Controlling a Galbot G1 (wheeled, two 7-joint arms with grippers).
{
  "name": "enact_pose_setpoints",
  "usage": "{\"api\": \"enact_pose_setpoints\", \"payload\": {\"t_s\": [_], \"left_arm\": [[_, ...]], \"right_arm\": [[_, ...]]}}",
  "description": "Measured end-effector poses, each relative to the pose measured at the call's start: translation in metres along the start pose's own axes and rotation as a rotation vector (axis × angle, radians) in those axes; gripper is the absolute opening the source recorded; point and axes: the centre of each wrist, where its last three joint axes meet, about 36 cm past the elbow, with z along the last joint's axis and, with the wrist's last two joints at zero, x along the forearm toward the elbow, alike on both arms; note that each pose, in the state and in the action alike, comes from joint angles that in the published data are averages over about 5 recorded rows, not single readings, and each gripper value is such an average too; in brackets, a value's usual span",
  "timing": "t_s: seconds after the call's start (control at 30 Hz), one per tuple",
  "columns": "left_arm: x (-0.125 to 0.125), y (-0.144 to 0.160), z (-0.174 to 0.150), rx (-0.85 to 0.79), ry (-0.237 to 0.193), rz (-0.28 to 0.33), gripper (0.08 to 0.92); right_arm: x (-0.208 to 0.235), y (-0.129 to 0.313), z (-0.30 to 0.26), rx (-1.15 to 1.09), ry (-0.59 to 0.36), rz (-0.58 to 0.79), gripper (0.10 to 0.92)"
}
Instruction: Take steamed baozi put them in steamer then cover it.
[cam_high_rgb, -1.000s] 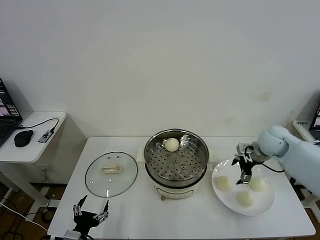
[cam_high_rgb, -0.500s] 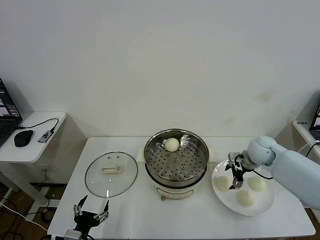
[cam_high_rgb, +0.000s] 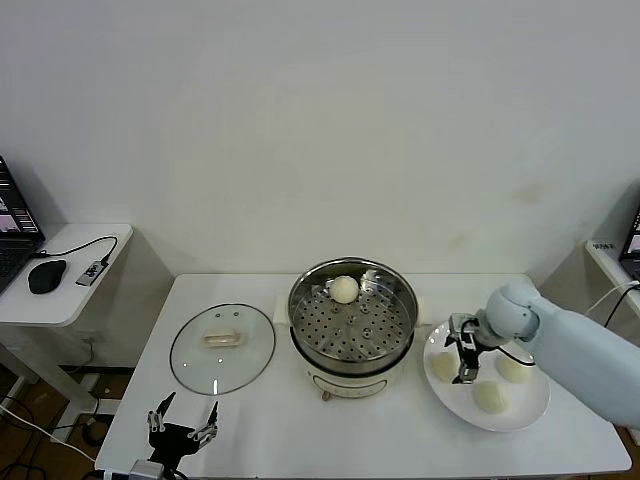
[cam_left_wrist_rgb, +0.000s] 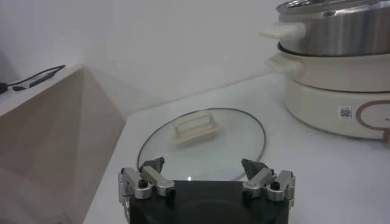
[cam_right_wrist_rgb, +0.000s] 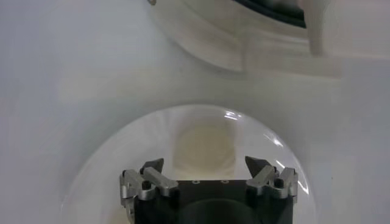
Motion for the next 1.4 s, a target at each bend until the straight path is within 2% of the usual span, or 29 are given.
{"api": "enact_pose_setpoints", "payload": {"t_s": [0.23, 0.33, 0.77, 0.87, 1.13, 1.4], "left_arm": [[-0.001, 0.001, 0.0, -0.004, -0.001, 0.0, 0.823], [-0.001, 0.0, 0.0, -0.001, -0.001, 0.001, 0.823], [-0.001, -0.001, 0.001, -0.002, 0.003, 0.003, 0.823], [-0.001, -0.001, 0.001, -0.002, 0.001, 0.002, 0.823], [-0.005, -0.004, -0.003, 0.002, -0.012, 0.009, 0.823], [-0.008, -0.006, -0.009, -0.009, -0.033, 0.017, 0.823]], "right_arm": [[-0.005, 0.001, 0.004, -0.009, 0.007, -0.003, 0.823], [-0.006, 0.001, 0.004, -0.011, 0.007, -0.002, 0.796], [-0.007, 0.001, 0.007, -0.021, -0.001, -0.005, 0.489], [0.0, 0.0, 0.01, -0.025, 0.0, -0.002, 0.439], [0.037, -0.004, 0.027, -0.055, 0.003, 0.025, 0.432], [0.108, -0.016, 0.038, -0.073, -0.009, 0.064, 0.433]]}}
